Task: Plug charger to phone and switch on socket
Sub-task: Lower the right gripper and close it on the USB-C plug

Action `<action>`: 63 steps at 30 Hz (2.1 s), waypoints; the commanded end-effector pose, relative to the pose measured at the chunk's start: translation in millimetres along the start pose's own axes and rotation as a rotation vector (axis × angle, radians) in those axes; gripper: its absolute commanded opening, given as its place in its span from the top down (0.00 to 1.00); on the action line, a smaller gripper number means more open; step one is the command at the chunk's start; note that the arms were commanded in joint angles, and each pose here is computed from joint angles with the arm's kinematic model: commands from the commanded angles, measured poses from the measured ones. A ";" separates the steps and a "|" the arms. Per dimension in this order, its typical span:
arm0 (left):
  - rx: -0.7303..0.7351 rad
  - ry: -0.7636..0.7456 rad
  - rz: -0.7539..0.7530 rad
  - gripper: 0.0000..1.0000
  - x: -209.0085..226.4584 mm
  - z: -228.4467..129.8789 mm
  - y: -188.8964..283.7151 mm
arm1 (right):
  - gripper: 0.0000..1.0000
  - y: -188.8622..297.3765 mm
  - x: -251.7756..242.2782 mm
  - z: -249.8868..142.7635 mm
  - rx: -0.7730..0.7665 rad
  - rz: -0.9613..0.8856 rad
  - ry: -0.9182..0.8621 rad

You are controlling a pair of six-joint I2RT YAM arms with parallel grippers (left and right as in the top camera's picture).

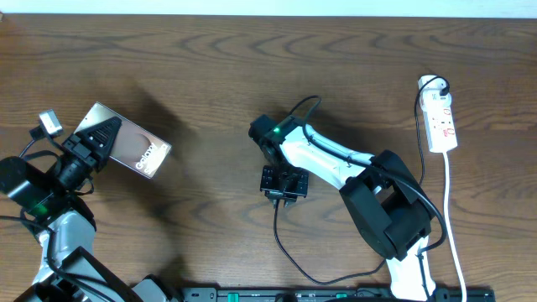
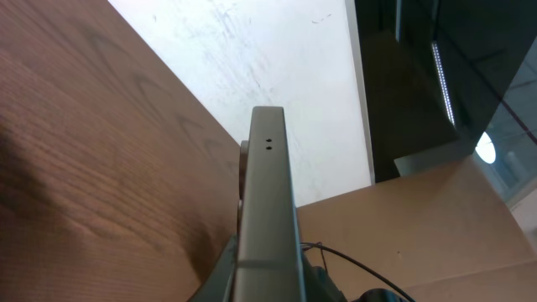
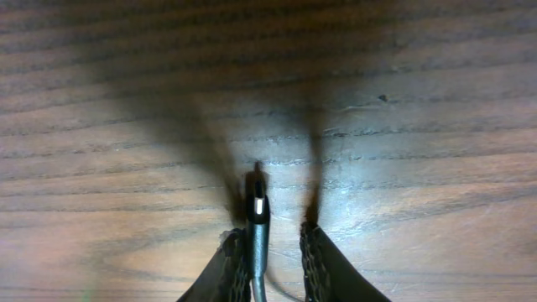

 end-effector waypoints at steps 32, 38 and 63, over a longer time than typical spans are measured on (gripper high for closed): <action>0.011 -0.039 -0.024 0.93 -8.5 5.9 0.7 | 0.85 -3.8 0.5 16.5 -0.091 -0.016 -0.036; 0.011 -0.039 -0.024 0.93 -8.5 5.9 0.7 | 0.88 -3.8 0.4 16.4 -0.091 -0.017 -0.036; 0.011 -0.039 -0.024 0.92 -8.5 5.9 0.7 | 0.99 -3.8 -1.2 15.4 -0.087 -0.024 -0.038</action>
Point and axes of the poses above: each gripper's point midway between its finger pads, its own y axis back along the fingers, its own x axis along the line the jaws close on, z = x × y, the point moved 1 cm from there along y, back along the fingers, and after that the axes turned 15 degrees about -y, right-handed, at the moved point
